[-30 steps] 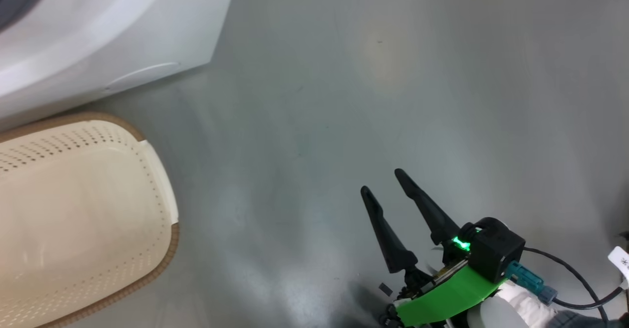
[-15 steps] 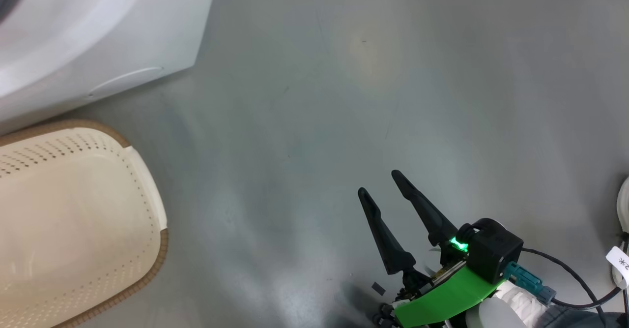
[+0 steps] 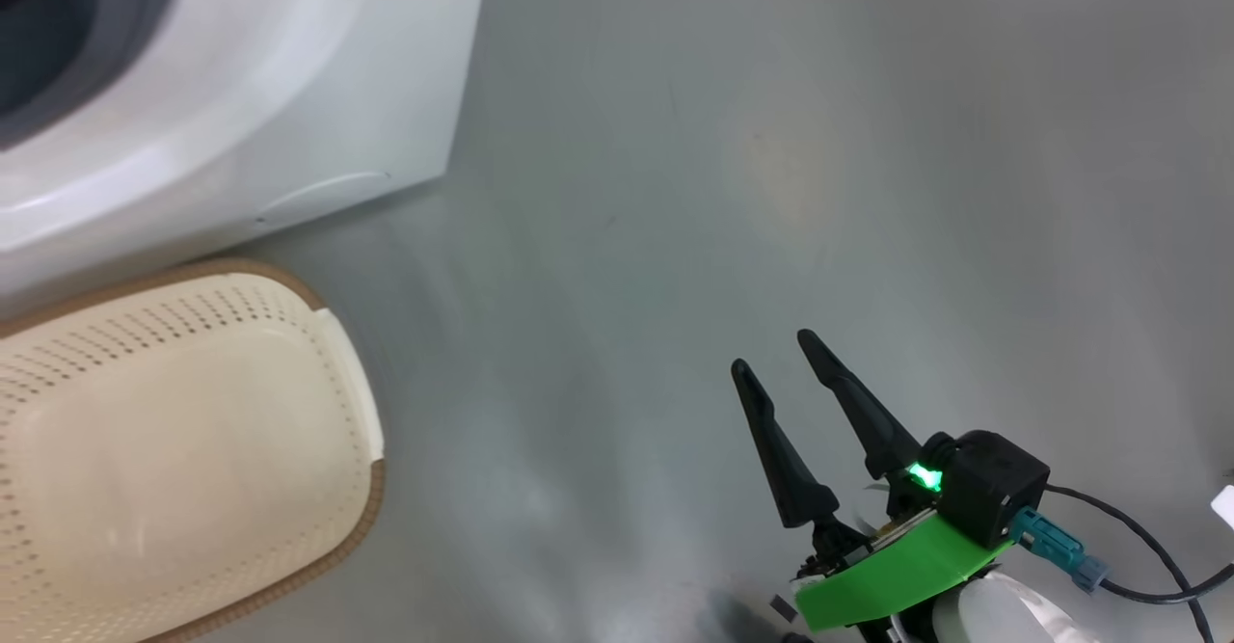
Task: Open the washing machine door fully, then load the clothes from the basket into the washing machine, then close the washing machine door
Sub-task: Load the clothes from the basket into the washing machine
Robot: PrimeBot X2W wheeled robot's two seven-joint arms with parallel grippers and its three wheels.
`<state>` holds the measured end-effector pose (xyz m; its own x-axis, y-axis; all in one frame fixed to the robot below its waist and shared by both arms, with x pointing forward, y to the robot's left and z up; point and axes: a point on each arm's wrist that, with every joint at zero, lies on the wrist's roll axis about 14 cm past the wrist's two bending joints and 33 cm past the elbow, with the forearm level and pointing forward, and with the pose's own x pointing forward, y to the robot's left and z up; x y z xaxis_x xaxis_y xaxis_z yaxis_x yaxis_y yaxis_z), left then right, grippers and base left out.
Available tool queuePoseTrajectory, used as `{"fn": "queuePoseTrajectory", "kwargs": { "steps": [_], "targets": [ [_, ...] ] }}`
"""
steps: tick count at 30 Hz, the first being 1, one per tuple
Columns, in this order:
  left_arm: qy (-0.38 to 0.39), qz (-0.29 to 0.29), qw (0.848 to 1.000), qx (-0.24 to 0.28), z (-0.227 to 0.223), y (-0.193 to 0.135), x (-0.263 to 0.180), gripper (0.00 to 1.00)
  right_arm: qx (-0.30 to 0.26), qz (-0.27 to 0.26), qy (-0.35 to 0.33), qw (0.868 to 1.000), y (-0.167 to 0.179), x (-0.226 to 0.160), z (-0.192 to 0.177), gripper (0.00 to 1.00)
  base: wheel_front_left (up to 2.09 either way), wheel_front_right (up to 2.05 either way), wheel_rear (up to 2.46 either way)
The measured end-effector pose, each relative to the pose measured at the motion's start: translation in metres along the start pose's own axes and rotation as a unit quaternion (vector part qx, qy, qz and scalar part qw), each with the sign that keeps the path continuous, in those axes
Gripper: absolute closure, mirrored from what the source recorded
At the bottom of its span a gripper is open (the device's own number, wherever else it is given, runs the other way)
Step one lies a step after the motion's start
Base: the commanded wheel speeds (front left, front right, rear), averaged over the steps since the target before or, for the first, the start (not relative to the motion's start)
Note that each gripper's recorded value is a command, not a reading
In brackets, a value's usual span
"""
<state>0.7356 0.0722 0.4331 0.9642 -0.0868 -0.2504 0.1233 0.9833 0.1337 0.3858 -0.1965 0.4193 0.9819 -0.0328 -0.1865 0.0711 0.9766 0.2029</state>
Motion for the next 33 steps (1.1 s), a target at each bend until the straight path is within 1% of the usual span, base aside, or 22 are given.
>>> {"fn": "queuePoseTrajectory", "kwargs": {
  "steps": [6, 17, 19, 26, 30, 33],
  "targets": [
    [-0.011, 0.008, 1.000, -0.020, 0.008, 0.001, -0.025, 0.00, 0.003, 0.009, -0.013, 1.000, 0.005, -0.004, 0.007, 0.00, 0.00, 0.00, 0.00],
    [-0.011, 0.007, 0.998, -0.054, 0.009, 0.001, -0.077, 0.00, 0.009, 0.032, -0.054, 0.998, 0.018, -0.006, 0.033, 0.00, 0.00, 0.00, 0.00],
    [-0.010, 0.004, 0.998, -0.069, 0.006, 0.000, -0.087, 0.00, 0.010, 0.035, -0.058, 0.998, 0.020, -0.009, 0.036, 0.00, 0.00, 0.00, 0.00],
    [0.004, -0.021, 0.996, -0.084, -0.015, -0.012, -0.129, 0.00, 0.014, 0.036, -0.087, 0.995, 0.020, -0.014, 0.053, 0.00, 0.00, 0.00, 0.00],
    [-0.013, -0.031, 0.994, -0.104, -0.012, -0.015, -0.151, 0.00, 0.014, 0.039, -0.092, 0.995, 0.022, -0.018, 0.055, 0.00, 0.00, 0.00, 0.00],
    [-0.021, -0.033, 0.992, -0.118, -0.018, -0.015, -0.171, 0.00, 0.014, 0.049, -0.105, 0.993, 0.027, -0.019, 0.064, 0.00, 0.00, 0.00, 0.00]
  ]
}}
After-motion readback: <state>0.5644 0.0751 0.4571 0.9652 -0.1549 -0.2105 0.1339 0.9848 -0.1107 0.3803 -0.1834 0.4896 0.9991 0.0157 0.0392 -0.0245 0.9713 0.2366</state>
